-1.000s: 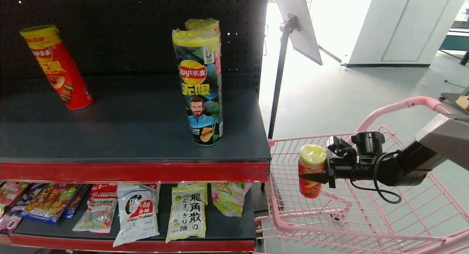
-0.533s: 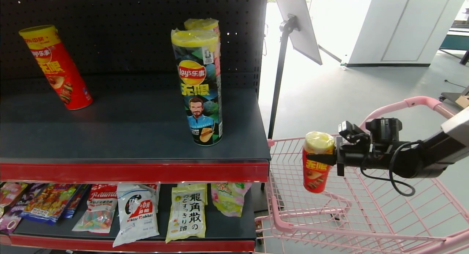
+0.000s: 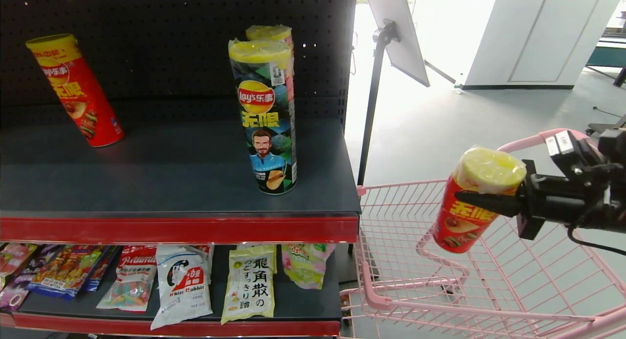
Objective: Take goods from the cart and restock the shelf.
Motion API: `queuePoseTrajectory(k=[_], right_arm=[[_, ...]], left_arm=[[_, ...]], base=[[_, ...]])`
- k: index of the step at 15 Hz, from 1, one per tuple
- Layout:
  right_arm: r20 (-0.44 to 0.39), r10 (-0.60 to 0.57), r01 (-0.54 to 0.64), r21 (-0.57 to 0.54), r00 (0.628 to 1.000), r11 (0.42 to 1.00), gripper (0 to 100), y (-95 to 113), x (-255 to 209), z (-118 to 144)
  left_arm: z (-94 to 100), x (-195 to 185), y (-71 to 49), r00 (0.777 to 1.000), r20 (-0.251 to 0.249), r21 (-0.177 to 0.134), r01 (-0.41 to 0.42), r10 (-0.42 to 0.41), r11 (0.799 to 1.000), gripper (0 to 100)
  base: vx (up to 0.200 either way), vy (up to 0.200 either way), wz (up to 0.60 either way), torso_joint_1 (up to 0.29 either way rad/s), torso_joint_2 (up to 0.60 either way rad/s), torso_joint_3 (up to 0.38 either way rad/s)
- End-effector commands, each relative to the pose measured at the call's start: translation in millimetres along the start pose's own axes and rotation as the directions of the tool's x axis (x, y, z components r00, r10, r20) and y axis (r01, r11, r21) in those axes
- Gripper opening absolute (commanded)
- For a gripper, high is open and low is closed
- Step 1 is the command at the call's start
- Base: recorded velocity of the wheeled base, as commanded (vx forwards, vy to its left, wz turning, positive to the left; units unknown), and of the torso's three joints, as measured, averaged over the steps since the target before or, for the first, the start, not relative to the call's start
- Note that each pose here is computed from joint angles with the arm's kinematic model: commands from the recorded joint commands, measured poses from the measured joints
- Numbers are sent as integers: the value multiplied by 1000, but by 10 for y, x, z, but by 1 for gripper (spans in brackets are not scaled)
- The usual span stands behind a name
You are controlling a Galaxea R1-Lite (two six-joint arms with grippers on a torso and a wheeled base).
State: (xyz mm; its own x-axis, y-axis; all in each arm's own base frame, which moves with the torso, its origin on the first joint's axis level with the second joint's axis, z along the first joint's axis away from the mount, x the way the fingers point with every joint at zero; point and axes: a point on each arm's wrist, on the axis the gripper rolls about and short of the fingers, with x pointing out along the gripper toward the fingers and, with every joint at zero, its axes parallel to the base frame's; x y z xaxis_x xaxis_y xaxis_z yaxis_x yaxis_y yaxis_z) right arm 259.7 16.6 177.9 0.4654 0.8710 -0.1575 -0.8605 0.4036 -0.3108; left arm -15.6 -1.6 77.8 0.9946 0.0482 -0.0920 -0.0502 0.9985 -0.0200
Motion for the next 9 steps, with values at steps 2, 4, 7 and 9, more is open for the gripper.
queuePoseTrajectory(k=[2, 4, 7, 9], right_arm=[[122, 194, -177, -134, 973, 975, 0, 545, 182, 515], [138, 228, -208, -148, 964, 967, 0, 765, 264, 684], [131, 211, -192, -145, 969, 971, 0, 909, 302, 771], [94, 181, -175, -74, 979, 982, 0, 986, 298, 695]], left_arm=[[-1, 0, 0, 1000, 0, 0, -1, 1, 1000, 100], [-1, 0, 0, 1000, 0, 0, -1, 1, 1000, 100], [-1, 0, 0, 1000, 0, 0, -1, 1, 1000, 100], [-1, 0, 0, 1000, 0, 0, -1, 1, 1000, 100]], base=[[0, 0, 0, 0, 0, 0], [0, 0, 0, 0, 0, 0], [0, 0, 0, 0, 0, 0], [0, 0, 0, 0, 0, 0]])
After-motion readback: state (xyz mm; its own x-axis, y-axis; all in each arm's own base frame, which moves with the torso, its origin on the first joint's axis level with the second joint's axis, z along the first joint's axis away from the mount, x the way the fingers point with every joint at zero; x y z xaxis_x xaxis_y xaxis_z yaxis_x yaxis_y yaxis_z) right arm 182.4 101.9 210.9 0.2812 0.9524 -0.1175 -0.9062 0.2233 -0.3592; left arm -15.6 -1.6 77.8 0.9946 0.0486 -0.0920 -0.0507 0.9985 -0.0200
